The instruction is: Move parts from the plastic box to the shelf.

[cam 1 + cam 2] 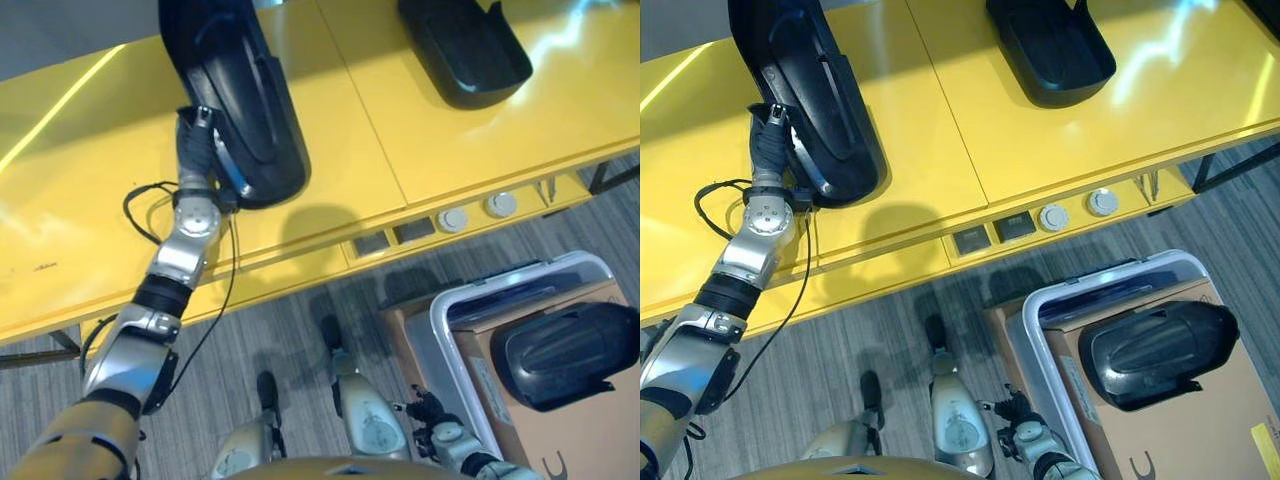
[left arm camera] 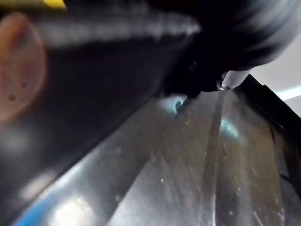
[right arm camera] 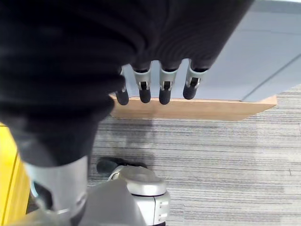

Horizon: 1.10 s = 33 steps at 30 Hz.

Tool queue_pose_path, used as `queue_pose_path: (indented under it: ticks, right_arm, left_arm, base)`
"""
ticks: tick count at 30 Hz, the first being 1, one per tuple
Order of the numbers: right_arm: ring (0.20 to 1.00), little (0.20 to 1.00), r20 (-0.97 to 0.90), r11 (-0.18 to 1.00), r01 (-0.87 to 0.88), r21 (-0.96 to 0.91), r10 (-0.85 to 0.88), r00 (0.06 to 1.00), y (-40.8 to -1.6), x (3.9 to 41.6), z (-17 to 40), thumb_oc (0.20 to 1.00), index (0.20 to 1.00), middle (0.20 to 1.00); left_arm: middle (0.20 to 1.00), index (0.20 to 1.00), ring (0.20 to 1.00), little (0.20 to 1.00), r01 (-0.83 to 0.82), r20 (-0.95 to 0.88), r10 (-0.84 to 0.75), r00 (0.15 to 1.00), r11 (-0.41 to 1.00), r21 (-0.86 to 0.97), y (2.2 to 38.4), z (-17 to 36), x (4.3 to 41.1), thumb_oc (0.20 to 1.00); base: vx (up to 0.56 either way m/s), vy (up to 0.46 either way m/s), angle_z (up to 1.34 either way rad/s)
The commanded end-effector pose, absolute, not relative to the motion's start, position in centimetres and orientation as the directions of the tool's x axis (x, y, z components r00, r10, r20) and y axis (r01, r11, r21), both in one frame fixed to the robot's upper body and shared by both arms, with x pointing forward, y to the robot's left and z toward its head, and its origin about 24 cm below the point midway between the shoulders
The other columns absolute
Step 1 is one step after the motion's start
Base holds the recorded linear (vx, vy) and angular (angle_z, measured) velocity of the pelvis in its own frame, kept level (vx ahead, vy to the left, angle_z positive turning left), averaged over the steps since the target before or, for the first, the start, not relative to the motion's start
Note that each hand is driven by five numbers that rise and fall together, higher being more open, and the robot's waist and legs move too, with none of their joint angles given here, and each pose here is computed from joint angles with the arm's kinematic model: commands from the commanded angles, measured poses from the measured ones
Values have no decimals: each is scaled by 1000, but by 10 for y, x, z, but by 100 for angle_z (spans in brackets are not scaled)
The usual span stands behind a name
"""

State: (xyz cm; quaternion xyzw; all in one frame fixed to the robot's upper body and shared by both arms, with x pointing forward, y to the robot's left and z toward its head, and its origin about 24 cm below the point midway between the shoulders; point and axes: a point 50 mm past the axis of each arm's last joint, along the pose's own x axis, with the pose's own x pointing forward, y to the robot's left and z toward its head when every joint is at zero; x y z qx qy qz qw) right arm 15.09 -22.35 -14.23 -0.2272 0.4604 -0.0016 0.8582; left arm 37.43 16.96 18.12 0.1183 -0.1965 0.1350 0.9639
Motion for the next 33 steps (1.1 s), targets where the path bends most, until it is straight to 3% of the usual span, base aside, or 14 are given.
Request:
queue_pose_path:
  ticks: [1,2,3,4,14,24,30,33]
  right_arm:
    - [1000,1000,-795,868,-266,-419,-209,570,-220,147,-145,1000,1000,1000]
    - [1000,1000,-795,867,-264,-423,-215,567,-222,147,-145,1000,1000,1000]
    - [1000,1000,-794,864,-266,-427,-218,568,-222,146,-145,1000,1000,1000]
    - [1000,1000,-794,864,-266,-427,-218,568,-222,146,-145,1000,1000,1000]
    - [1000,1000,-790,844,-309,-439,-200,579,-219,150,-143,1000,1000,1000]
    - [1000,1000,-802,837,-316,-446,-218,556,-224,144,-145,1000,1000,1000]
    - [1000,1000,-822,846,-304,-439,-241,516,-230,130,-150,1000,1000,1000]
    - [1000,1000,-840,861,-290,-417,-245,484,-230,117,-154,1000,1000,1000]
  left_arm:
    - [420,420,420,420,-364,374,251,893,890,274,191,176,381,420]
    - [598,598,598,598,-359,368,245,897,889,283,192,175,381,598]
    - [956,956,956,956,-361,366,246,897,886,290,193,175,381,956]
    - [1000,1000,1000,1000,-361,366,246,897,886,290,193,175,381,1000]
    - [1000,1000,1000,1000,-343,318,239,918,880,330,201,154,372,1000]
    - [1000,1000,1000,1000,-339,356,243,902,910,238,197,154,358,1000]
    - [1000,1000,1000,1000,-405,484,275,830,895,186,207,166,332,1000]
    - [1000,1000,1000,1000,-398,526,217,822,880,259,217,155,300,1000]
  base:
    - [0,0,0]
    - [0,0,0]
    - [0,0,0]
    - [0,0,0]
    - [4,-1,0]
    - [20,-9,2]
    - [43,-10,8]
    - [28,-5,11]
